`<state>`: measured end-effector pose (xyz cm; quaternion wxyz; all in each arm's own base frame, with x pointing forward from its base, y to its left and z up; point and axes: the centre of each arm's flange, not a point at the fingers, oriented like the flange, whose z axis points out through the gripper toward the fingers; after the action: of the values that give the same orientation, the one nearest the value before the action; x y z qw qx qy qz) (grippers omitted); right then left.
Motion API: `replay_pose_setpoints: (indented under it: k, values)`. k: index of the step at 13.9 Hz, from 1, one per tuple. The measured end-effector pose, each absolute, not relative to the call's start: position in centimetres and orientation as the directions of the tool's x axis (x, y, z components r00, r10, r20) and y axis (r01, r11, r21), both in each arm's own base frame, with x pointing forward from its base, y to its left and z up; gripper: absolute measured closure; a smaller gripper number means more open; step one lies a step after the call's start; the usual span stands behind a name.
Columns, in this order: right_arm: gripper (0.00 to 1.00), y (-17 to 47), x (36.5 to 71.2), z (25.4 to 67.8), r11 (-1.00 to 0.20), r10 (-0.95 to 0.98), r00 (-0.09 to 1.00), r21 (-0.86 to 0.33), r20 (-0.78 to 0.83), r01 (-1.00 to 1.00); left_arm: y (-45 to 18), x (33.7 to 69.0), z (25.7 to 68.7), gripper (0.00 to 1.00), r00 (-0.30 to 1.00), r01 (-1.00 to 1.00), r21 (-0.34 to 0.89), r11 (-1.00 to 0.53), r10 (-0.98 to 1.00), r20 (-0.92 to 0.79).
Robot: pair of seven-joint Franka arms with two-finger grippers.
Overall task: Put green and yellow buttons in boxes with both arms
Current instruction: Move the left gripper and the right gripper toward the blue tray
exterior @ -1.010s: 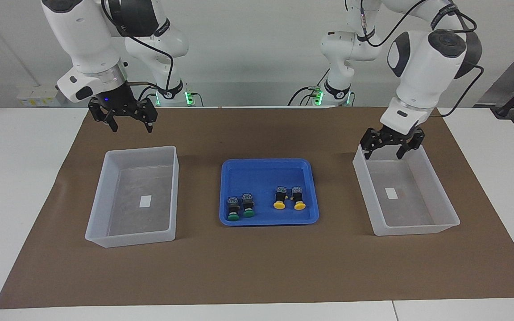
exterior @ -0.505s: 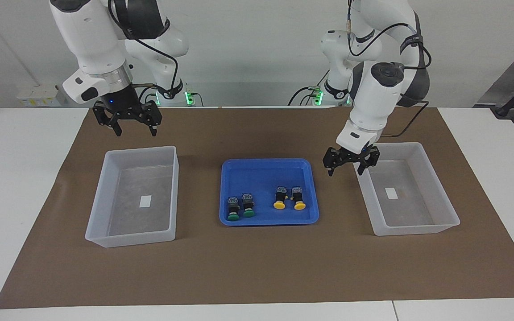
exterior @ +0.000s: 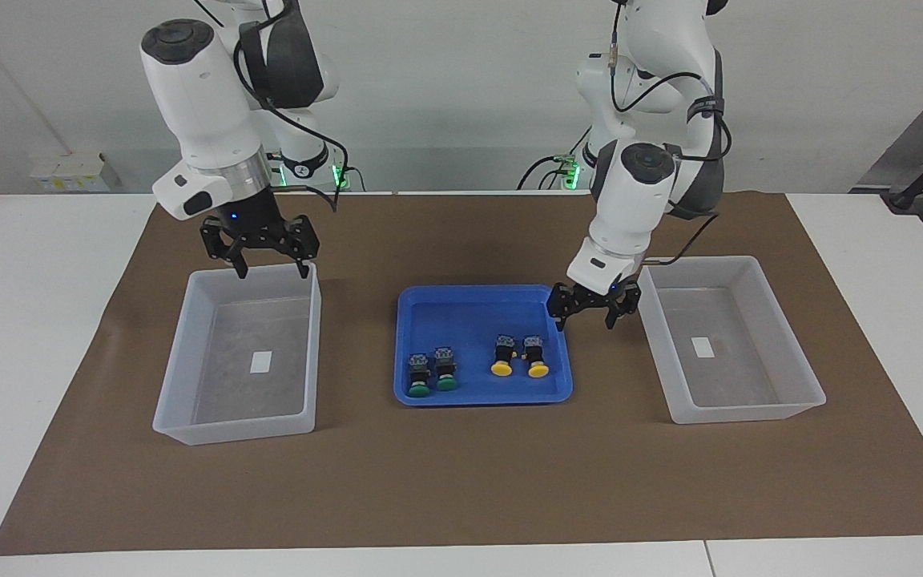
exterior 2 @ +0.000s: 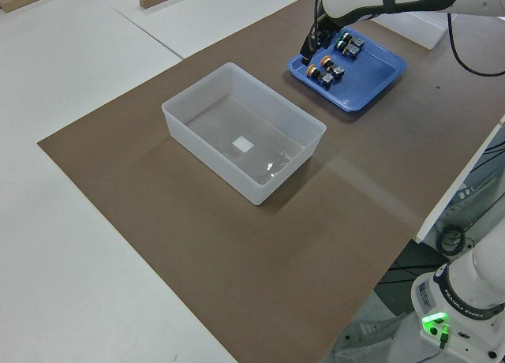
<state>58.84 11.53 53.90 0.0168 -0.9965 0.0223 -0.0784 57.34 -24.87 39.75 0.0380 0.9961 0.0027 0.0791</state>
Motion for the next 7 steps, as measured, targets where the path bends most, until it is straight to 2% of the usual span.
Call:
replay_pose_setpoints:
  k: [7]
  values:
    - [0.00,20.7,60.3,46.5,-0.995,-0.047,0.973,-0.093,0.225,-0.027,-28.6,57.4,33.8,0.01,0.984,0.018,0.091,-0.996,0.034,0.176]
